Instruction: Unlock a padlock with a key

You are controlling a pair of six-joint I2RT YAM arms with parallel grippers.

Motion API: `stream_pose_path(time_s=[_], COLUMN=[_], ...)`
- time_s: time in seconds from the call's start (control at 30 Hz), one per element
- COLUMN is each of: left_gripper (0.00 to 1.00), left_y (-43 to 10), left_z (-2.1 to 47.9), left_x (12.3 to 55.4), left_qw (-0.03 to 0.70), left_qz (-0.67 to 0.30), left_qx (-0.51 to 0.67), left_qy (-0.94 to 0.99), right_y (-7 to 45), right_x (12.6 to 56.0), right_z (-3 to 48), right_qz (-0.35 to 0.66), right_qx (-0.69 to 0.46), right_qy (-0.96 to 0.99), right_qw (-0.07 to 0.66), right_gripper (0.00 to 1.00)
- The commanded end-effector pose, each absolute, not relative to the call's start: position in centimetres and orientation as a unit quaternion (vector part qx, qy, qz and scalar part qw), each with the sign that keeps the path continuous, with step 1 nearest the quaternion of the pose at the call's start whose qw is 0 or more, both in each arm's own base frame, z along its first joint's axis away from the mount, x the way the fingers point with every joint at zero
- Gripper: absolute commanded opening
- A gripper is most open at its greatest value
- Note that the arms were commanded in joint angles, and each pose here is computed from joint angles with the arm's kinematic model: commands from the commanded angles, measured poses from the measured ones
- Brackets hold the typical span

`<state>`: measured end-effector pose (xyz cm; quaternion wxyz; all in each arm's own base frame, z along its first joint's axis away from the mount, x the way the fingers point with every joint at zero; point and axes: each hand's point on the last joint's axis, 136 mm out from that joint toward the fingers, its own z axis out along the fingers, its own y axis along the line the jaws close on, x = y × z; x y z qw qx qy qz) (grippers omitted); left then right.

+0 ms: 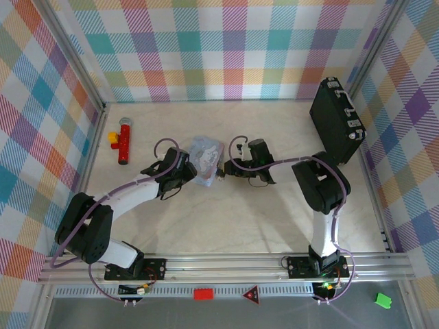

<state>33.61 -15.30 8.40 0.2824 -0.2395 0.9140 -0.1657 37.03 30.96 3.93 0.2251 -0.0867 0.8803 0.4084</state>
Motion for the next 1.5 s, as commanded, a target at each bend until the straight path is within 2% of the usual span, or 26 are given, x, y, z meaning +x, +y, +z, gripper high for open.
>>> stream_pose_path(time_s=[0.0, 0.13, 0.37, 0.6, 0.63, 0.77, 0.9, 1.1, 1.37, 1.47], left_gripper=[0.51, 0.51, 0.51, 0.51, 0.51, 0.51, 0.51, 0.51, 0.51, 0.51], left_y=[-12.8, -12.8, -13.1, -12.9, -12.8, -12.3, -12.1, -11.9, -11.9, -12.0], left_z=[5.1, 5.0, 5.2, 5.3, 5.3, 5.3, 5.6, 5.2, 5.2, 5.2], left_x=[30.7, 30.8, 30.9, 30.8, 30.8, 30.8, 31.0, 30.5, 30.5, 30.5], left_qw=[0.231, 0.231, 0.231, 0.233, 0.233, 0.23, 0.232, 0.228, 0.228, 0.226], left_qz=[-0.101, -0.103, -0.112, -0.112, -0.11, -0.115, -0.12, -0.122, -0.122, -0.123], left_qx=[-0.239, -0.24, -0.242, -0.245, -0.245, -0.254, -0.255, -0.261, -0.261, -0.261], left_qy=[0.938, 0.937, 0.936, 0.935, 0.935, 0.932, 0.931, 0.93, 0.93, 0.931], right_y=[32.7, 33.4, 33.4, 34.8, 34.6, 34.3, 35.6, 37.5, 36.8, 37.0], right_x=[35.3, 34.3, 33.7, 33.3, 33.2, 32.7, 32.7, 32.9, 32.9, 33.1], right_z=[3.0, 2.0, 0.0, -0.2, -0.5, -1.5, -1.7, -0.6, 0.1, 1.4], right_qz=[0.41, 0.402, 0.33, 0.304, 0.291, 0.263, 0.286, 0.334, 0.336, 0.364], right_qx=[-0.121, -0.126, -0.121, -0.147, -0.149, -0.156, -0.161, -0.151, -0.126, -0.109], right_qy=[0.881, 0.886, 0.914, 0.92, 0.924, 0.932, 0.927, 0.914, 0.915, 0.905], right_qw=[0.204, 0.194, 0.201, 0.201, 0.2, 0.196, 0.184, 0.173, 0.183, 0.192], right_gripper=[0.4, 0.39, 0.39, 0.45, 0.5, 0.5, 0.5, 0.41, 0.29, 0.21])
